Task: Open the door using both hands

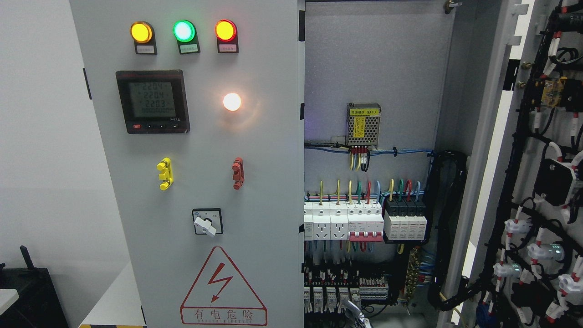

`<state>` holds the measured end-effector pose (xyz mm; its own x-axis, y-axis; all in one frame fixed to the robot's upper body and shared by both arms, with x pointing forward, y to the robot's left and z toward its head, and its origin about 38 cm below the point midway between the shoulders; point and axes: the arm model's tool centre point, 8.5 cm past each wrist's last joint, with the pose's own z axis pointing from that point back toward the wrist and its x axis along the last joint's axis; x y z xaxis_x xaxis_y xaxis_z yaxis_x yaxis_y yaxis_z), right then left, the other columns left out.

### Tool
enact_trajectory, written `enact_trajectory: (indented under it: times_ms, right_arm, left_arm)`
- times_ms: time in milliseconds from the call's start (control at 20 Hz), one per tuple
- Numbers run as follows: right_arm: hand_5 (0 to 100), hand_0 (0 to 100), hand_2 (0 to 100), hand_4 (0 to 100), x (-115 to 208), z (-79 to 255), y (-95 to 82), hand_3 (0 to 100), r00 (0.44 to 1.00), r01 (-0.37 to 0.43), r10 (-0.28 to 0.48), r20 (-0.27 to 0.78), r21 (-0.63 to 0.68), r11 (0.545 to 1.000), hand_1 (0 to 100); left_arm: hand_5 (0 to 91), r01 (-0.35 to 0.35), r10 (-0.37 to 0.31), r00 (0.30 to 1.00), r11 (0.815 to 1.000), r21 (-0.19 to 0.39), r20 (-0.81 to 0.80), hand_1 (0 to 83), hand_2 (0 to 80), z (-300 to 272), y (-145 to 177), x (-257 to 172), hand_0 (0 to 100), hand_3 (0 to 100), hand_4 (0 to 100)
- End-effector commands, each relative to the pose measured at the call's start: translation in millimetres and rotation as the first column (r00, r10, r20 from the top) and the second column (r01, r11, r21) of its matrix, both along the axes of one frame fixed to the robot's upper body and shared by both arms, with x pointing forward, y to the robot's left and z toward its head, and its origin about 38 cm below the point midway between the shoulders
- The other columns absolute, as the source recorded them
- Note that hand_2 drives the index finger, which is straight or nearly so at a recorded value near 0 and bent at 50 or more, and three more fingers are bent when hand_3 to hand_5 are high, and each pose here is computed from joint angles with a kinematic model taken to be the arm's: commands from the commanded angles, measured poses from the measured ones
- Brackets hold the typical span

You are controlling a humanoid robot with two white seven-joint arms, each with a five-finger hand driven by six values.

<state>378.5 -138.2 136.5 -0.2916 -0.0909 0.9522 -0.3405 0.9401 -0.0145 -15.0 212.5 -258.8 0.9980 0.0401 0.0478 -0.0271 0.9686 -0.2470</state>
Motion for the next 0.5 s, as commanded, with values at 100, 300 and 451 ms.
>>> enact_trajectory:
  times_ms: [100, 300, 451]
  right_arm:
    - [0, 0, 0, 0, 21.3, 3.2, 18.8, 0, 0.998, -0.055, 0.055, -0.025, 0.001, 0.998, 0]
    - [0, 0, 0, 0, 36.4, 5.3, 19.7, 0, 0.998, -0.054, 0.054, -0.026, -0.016, 0.998, 0]
    - [0, 0, 0, 0, 45.1, 6.3, 18.1, 0, 0.997, -0.058, 0.059, -0.048, 0.019, 0.998, 0]
  left_arm:
    - [0.0, 0.0, 0.0, 1.0, 1.0, 0.0, -0.006, 0.0, 0.0, 0.1, 0.1, -3.3, 0, 0, 4]
    - [0.0, 0.0, 0.0, 1.0, 1.0, -0.001, -0.005, 0.0, 0.0, 0.0, -0.7, -2.8, 0, 0, 4]
    - [0.0, 0.0, 0.0, 1.0, 1.0, 0.0, -0.006, 0.0, 0.0, 0.1, 0.1, -3.3, 0, 0, 4]
